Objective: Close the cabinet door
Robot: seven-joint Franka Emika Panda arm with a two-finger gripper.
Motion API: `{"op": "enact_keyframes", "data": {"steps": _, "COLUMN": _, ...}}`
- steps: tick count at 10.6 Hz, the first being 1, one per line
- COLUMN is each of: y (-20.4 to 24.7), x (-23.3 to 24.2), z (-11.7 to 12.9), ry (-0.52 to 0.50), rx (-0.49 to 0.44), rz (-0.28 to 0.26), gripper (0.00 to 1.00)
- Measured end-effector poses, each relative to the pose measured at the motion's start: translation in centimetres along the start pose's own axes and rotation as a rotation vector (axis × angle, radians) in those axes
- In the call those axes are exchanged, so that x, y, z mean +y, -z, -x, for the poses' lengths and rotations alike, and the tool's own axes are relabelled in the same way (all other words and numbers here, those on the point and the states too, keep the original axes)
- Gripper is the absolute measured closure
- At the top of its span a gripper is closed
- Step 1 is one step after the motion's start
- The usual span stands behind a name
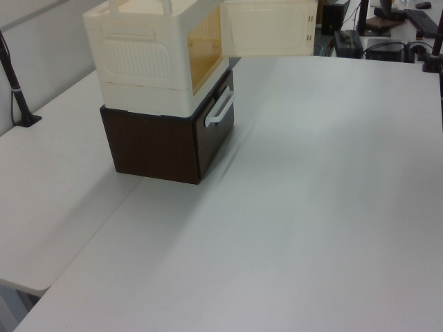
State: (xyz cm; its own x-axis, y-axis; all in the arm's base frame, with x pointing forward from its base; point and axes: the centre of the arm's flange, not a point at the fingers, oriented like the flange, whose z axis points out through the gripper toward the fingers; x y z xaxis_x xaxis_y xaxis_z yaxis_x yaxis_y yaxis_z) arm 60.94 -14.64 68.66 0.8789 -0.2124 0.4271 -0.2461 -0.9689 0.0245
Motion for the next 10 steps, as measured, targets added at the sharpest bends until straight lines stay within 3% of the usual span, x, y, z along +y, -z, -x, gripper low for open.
{"op": "enact_keyframes", "data": {"steps": 2, "y": -0.8, "x": -2.0, "z": 0.0, "ry": 0.011, "rx": -0.012, "rz": -0.04, "gripper": 1.0}}
{"op": "enact_keyframes", "data": {"steps": 5, "y": -1.7, "x": -6.5, "z": 0.2, "ry": -0.028, "rx": -0.037, "rz": -0.152, "gripper": 1.0}}
{"op": "enact_keyframes", "data": {"steps": 8, "y": -1.7, "x": -8.7, "z": 0.4, "ry": -0.011, "rx": -0.044, "rz": -0.183, "gripper": 1.0}}
{"op": "enact_keyframes", "data": {"steps": 10, "y": -2.5, "x": -11.3, "z": -0.3, "ry": 0.015, "rx": 0.019, "rz": -0.211, "gripper": 1.0}}
